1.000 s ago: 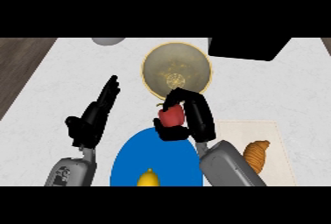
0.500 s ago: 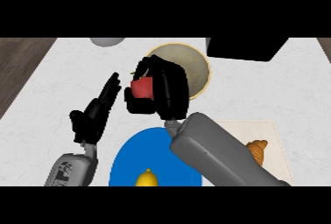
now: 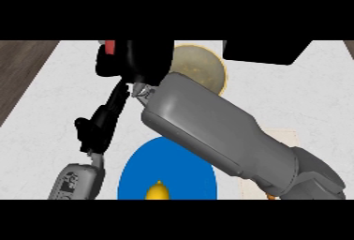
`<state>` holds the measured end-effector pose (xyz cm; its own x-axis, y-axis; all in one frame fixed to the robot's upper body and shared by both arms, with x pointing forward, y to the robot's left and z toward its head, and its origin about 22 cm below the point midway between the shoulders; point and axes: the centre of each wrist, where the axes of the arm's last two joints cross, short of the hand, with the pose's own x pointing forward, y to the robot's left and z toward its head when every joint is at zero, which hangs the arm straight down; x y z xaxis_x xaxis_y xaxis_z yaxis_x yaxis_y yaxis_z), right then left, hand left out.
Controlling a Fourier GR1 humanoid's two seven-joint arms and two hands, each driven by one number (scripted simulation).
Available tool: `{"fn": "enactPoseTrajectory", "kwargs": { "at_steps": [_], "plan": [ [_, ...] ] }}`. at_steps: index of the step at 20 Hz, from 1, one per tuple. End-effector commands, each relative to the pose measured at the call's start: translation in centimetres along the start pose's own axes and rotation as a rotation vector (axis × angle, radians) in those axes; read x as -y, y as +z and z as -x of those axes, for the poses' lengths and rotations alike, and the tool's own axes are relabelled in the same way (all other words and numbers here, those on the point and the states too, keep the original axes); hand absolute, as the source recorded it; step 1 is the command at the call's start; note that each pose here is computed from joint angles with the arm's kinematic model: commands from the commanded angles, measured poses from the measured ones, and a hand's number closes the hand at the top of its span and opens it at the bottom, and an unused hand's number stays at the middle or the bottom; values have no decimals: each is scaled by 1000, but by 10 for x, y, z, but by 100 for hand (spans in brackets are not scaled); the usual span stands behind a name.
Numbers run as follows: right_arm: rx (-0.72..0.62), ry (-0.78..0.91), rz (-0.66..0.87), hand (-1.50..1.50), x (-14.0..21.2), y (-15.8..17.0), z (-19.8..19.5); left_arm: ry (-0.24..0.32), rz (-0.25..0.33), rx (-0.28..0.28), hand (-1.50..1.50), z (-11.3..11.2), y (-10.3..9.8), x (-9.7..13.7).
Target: Pick the bell pepper from the placemat and place it in the bowl
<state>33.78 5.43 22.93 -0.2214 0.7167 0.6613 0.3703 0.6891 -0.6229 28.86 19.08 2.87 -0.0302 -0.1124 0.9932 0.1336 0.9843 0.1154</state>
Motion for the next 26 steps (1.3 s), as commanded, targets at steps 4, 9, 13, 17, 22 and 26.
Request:
{"fn": "enactPoseTrajectory", "kwargs": {
  "at_steps": [4,9,13,17,22,26],
  "plan": [
    [-188,174,80,150,-1,-30,-32,1,-6,11,0,-1,-2,2],
    [-228,383,66,150,-12,-49,-11,-11,-21,10,0,9,8,0],
    [-271,406,67,150,-29,-42,19,0,-32,12,0,-12,2,-11],
    [-283,377,102,150,-38,-49,58,21,-52,0,0,-2,10,-6],
    [-316,431,75,150,-46,-47,88,1,-48,20,0,3,19,-11],
    [-367,440,42,150,-48,-50,121,-9,-70,14,0,-8,12,5]
  ]
}}
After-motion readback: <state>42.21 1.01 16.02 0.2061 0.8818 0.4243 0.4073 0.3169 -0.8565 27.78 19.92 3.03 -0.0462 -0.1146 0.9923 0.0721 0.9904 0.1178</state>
